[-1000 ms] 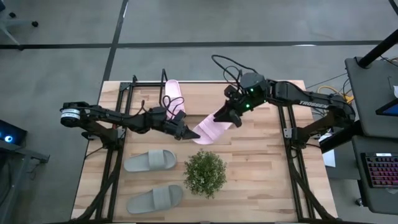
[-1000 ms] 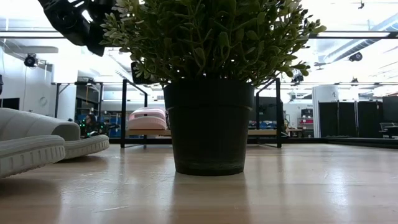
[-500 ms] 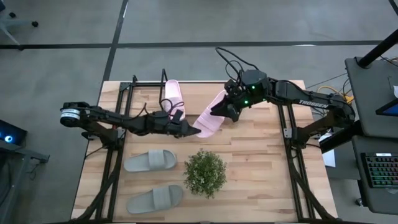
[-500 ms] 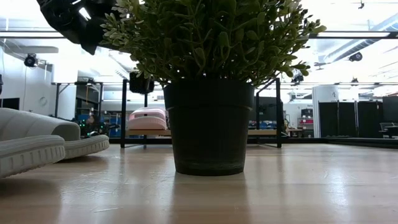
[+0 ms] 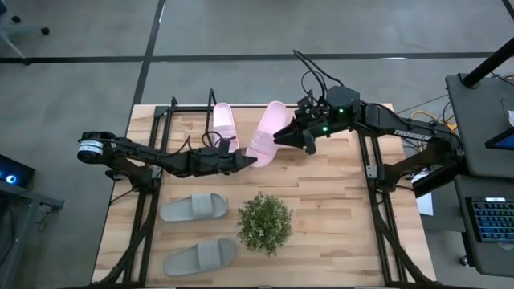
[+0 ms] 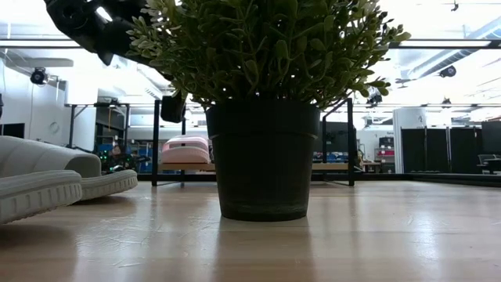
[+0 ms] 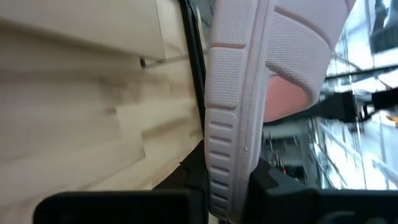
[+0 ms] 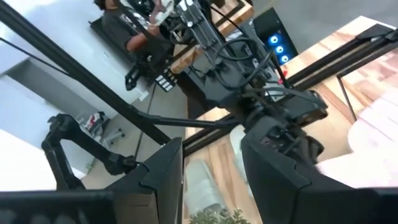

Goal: Pick and place slides into the shelf
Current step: Put the pink slide on the shelf

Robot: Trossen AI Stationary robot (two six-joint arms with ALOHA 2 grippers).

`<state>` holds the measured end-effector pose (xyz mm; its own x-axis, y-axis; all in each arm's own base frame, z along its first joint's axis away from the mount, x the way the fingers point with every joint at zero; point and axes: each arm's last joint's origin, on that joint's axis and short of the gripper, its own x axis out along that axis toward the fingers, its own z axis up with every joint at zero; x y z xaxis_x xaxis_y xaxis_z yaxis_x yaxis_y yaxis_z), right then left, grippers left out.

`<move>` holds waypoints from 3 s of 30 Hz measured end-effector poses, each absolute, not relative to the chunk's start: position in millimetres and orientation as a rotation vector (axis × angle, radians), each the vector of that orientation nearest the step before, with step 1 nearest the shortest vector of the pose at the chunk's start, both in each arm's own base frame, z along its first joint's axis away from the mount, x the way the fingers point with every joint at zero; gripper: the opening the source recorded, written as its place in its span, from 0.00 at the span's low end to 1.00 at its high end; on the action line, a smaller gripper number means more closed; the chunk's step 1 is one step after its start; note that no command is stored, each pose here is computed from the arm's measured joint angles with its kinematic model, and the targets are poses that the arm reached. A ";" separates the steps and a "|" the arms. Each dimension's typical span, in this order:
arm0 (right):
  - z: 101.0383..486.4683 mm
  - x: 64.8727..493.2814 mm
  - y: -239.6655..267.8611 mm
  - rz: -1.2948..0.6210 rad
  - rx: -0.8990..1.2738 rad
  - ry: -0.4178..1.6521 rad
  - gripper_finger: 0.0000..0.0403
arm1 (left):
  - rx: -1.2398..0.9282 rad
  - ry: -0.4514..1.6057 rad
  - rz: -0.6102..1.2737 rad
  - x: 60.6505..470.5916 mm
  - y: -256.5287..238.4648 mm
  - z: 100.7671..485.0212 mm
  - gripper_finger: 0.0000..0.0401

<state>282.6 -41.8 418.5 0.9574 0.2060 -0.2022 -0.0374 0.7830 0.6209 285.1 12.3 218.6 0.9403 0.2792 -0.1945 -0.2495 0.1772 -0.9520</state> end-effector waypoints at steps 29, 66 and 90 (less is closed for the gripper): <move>419.8 277.4 -26.4 0.198 0.604 0.282 0.39 | -1.457 -0.302 0.615 290.5 18.6 199.7 0.06; 421.2 278.3 -18.7 0.215 0.639 0.284 0.39 | -1.581 -0.435 0.639 287.6 12.0 155.4 0.06; 421.9 279.3 -19.4 0.197 0.633 0.267 0.39 | -1.685 -0.468 0.634 285.2 19.0 152.6 0.06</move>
<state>279.3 -19.4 421.9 0.9473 0.2613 -0.1854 -0.0994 0.7897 0.6054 285.2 19.0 152.6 0.7696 0.6192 -0.1557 -0.0337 -0.2041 -0.9784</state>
